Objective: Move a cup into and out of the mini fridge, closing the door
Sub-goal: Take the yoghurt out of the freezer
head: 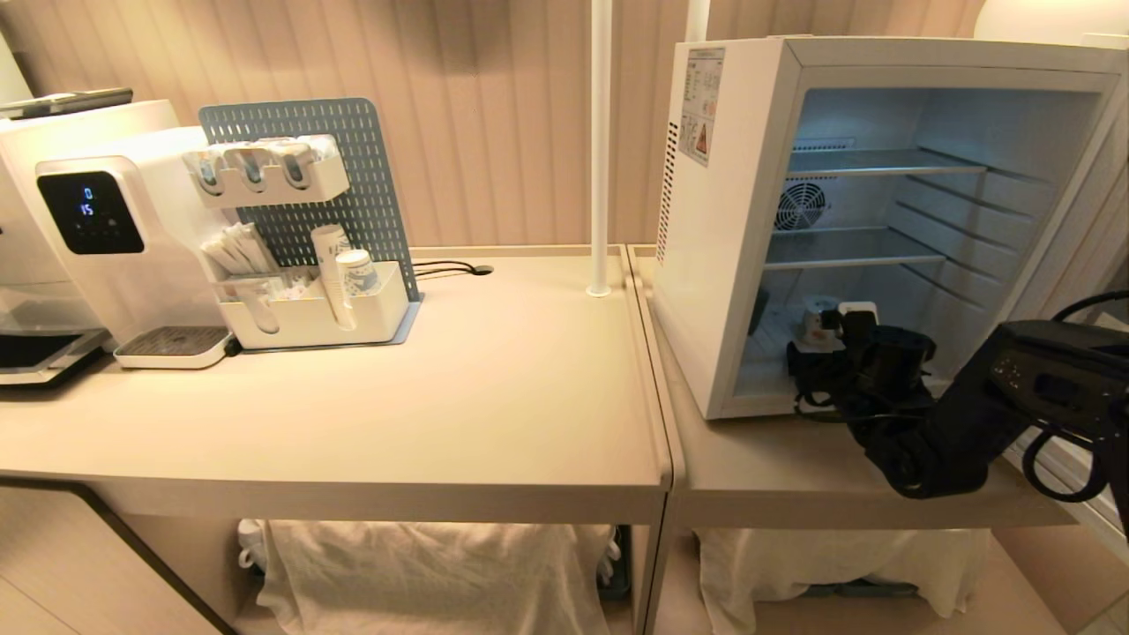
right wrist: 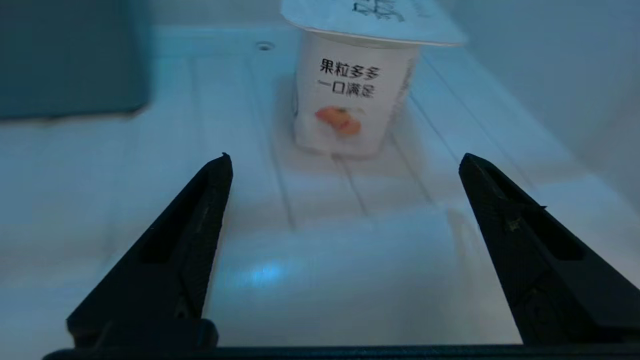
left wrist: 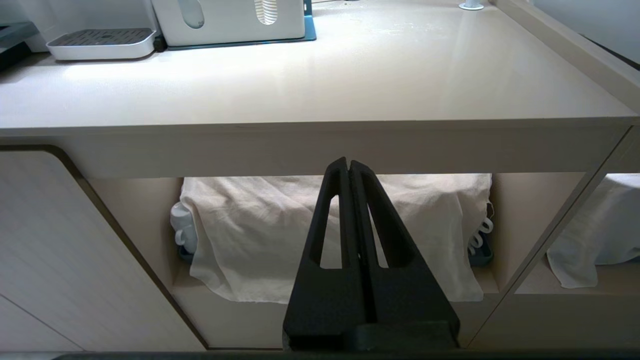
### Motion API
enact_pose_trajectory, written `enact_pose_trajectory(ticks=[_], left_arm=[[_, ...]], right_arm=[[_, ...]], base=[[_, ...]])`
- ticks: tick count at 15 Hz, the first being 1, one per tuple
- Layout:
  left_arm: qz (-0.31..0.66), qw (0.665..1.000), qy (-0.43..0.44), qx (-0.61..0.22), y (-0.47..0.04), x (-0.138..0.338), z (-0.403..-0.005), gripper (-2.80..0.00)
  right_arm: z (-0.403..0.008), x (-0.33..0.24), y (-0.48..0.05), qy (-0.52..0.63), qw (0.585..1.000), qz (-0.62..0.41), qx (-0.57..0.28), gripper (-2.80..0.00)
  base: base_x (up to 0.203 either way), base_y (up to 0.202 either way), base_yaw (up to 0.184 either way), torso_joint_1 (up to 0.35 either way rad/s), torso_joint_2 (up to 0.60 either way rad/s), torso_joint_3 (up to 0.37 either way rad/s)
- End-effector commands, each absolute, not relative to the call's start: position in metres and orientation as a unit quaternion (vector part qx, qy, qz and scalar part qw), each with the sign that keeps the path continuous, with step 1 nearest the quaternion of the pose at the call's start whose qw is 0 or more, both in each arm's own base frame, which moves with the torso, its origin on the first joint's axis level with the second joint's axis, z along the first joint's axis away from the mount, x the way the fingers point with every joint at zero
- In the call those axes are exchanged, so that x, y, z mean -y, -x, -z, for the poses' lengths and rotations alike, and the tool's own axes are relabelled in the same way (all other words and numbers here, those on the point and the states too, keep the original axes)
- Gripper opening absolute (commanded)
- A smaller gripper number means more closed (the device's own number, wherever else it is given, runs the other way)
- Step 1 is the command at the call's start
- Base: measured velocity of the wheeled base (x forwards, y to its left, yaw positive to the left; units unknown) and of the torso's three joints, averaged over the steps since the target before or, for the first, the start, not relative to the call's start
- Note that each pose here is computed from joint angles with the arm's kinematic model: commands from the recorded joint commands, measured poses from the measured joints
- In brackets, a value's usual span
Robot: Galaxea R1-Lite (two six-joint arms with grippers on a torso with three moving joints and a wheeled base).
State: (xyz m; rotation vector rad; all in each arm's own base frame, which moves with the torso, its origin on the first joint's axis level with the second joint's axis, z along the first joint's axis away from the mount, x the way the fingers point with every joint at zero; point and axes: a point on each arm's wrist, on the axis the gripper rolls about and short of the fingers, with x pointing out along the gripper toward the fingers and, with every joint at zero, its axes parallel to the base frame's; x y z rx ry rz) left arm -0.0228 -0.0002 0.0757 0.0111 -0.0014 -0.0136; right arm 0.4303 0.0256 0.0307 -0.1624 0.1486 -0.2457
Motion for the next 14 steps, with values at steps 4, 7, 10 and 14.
enact_pose_trajectory(ticks=[4, 7, 10, 14], left_arm=[[0.007, 1.0, -0.001, 0.002, 0.023, 0.0, -0.076, -2.8], [0.007, 1.0, 0.0, 0.002, 0.023, 0.0, -0.076, -2.8], [0.007, 1.0, 0.0, 0.002, 0.023, 0.0, -0.076, -2.8], [0.007, 1.0, 0.0, 0.002, 0.023, 0.0, -0.076, -2.8]], right_arm=[[-0.024, -0.021, -0.463, 0.082, 0.984, 0.138, -0.076, 0.0], [-0.019, -0.014, -0.479, 0.083, 0.981, 0.152, -0.086, 0.0], [-0.01, -0.001, -0.488, 0.084, 0.978, 0.166, -0.097, 0.0], [-0.012, 0.002, -0.493, 0.087, 0.976, 0.174, -0.102, 0.0]], base=[[0.0, 0.0, 0.0, 0.0, 0.0, 0.0], [0.0, 0.0, 0.0, 0.0, 0.0, 0.0], [0.0, 0.0, 0.0, 0.0, 0.0, 0.0], [0.0, 0.0, 0.0, 0.0, 0.0, 0.0]])
